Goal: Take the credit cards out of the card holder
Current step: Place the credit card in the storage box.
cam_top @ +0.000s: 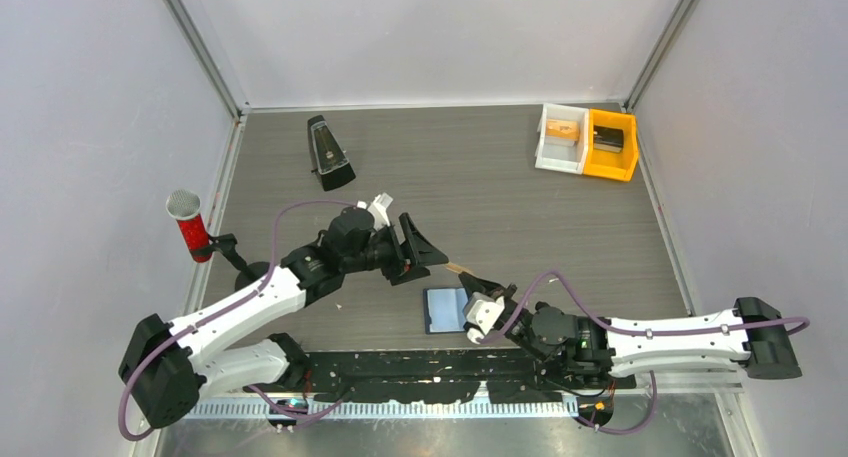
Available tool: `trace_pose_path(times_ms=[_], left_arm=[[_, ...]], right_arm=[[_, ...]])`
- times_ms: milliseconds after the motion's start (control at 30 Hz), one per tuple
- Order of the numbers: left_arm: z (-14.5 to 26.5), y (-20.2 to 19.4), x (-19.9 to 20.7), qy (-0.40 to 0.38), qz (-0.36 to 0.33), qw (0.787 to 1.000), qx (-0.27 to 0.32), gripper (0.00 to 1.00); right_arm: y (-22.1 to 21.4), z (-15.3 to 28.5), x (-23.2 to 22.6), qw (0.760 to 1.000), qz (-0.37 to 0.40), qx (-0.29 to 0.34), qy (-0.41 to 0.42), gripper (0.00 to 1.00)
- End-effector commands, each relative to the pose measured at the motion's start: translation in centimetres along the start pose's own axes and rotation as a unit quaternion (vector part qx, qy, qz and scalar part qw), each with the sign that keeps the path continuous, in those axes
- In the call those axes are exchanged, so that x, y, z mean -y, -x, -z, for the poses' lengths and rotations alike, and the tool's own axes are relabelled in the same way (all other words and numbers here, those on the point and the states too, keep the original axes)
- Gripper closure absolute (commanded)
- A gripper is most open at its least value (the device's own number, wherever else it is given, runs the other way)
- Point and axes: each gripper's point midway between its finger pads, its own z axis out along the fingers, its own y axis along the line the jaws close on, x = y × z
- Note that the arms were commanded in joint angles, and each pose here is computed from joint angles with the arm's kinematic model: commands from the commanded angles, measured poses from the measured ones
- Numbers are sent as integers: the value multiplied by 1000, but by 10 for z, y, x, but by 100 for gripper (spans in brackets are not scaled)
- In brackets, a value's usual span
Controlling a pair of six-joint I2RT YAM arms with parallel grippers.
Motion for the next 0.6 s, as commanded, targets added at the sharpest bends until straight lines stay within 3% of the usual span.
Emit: trace_pose_path(times_ms=[0, 233, 467, 567], left_arm=[[-5, 0, 13, -41, 13, 999, -9, 31], [-12, -3, 20, -74, 19, 997, -21, 45], [-15, -5, 16, -84, 9, 996, -26, 93], [-15, -6, 12, -79, -18, 996, -25, 100]], right_arm=[[23, -2, 19, 999, -21, 23, -42, 95], [19, -5, 4, 1000, -10, 22, -14, 95], [6, -4, -9, 1000, -17, 7, 2, 91], [5, -2, -10, 999, -53, 7, 3, 83]])
